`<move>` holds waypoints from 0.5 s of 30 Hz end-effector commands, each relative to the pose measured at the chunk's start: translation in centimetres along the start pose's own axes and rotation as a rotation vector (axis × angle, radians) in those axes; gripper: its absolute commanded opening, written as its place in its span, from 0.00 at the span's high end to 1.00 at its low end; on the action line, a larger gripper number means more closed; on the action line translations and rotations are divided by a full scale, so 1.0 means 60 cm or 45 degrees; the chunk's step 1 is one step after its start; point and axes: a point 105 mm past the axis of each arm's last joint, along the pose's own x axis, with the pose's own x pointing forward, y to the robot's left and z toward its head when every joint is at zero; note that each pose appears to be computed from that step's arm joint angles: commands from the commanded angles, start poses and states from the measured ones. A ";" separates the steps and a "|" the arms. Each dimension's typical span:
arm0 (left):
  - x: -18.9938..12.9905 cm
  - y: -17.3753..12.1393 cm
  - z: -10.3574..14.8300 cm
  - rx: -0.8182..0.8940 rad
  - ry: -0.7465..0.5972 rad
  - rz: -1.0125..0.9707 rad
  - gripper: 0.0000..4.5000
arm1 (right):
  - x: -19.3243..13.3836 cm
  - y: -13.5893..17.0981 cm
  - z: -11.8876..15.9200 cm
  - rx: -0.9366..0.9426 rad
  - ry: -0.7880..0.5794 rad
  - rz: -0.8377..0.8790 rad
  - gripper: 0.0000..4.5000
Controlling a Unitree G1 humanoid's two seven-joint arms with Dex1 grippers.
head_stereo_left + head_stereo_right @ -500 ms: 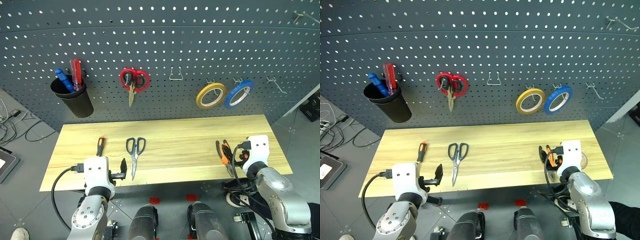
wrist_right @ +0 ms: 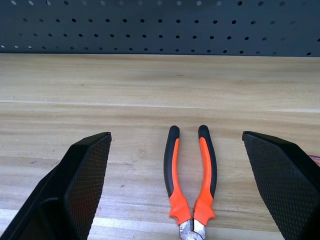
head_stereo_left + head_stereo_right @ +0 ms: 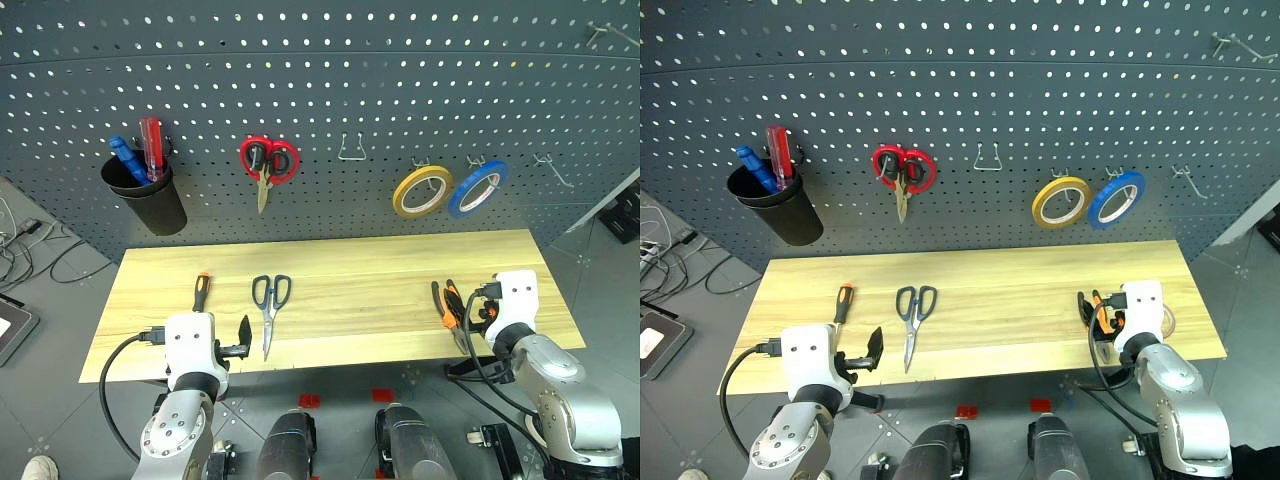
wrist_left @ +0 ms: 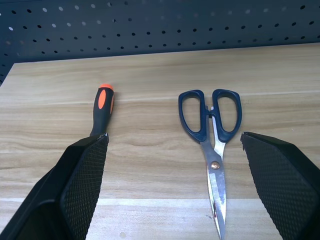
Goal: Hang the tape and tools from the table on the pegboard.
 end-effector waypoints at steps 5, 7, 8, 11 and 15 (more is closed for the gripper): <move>-0.006 0.003 0.020 0.007 -0.067 0.015 0.01 | -0.002 -0.002 0.014 -0.021 -0.044 -0.002 0.00; -0.006 0.003 0.019 0.007 -0.066 0.014 0.01 | -0.002 -0.002 0.013 -0.022 -0.043 -0.003 0.00; -0.006 0.003 0.019 0.007 -0.065 0.013 0.01 | -0.003 -0.002 0.013 -0.023 -0.043 -0.003 0.00; -0.007 0.003 0.018 0.007 -0.063 0.011 0.01 | -0.003 -0.002 0.012 -0.023 -0.041 -0.003 0.00; -0.006 0.003 0.019 0.005 -0.064 0.009 0.01 | -0.003 -0.002 0.013 -0.027 -0.040 0.001 0.00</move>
